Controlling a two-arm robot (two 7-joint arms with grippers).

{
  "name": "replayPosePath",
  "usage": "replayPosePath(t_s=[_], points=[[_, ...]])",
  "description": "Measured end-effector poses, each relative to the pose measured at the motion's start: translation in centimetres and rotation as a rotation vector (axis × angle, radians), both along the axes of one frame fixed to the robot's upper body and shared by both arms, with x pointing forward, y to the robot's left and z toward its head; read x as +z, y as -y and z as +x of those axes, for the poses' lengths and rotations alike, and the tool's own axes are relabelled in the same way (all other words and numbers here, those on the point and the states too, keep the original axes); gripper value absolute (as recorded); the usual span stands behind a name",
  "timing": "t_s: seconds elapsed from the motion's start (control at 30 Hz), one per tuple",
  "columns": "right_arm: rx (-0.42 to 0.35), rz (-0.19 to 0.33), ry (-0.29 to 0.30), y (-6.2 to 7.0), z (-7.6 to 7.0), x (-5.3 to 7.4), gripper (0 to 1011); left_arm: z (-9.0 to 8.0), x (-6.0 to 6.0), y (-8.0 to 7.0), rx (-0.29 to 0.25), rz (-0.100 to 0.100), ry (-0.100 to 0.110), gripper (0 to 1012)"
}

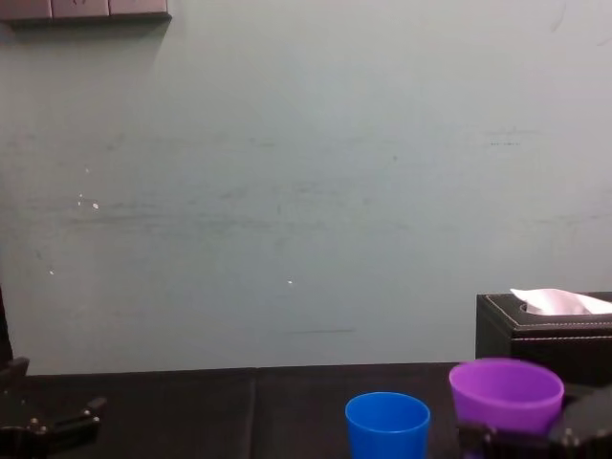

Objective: Stack the three plastic cups sequentially using one hand.

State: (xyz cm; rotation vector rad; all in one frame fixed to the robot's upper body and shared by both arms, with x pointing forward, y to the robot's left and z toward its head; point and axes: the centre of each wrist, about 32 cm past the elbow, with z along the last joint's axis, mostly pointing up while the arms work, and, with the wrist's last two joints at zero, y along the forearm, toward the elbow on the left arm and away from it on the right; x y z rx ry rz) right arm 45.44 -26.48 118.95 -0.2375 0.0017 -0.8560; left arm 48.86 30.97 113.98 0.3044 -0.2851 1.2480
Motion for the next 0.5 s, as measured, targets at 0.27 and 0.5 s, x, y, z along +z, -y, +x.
replayPosePath(t_s=[0.27, 0.5], points=[[0.037, 0.024, 0.022, 0.0, 1.2, 3.4, 734, 0.0, 0.0, 0.0, 0.0, 0.0, 0.0, 1011], [0.069, 0.033, 0.04, -0.8, 3.0, 4.8, 734, 0.0, 0.0, 0.0, 0.0, 0.0, 0.0, 1011]])
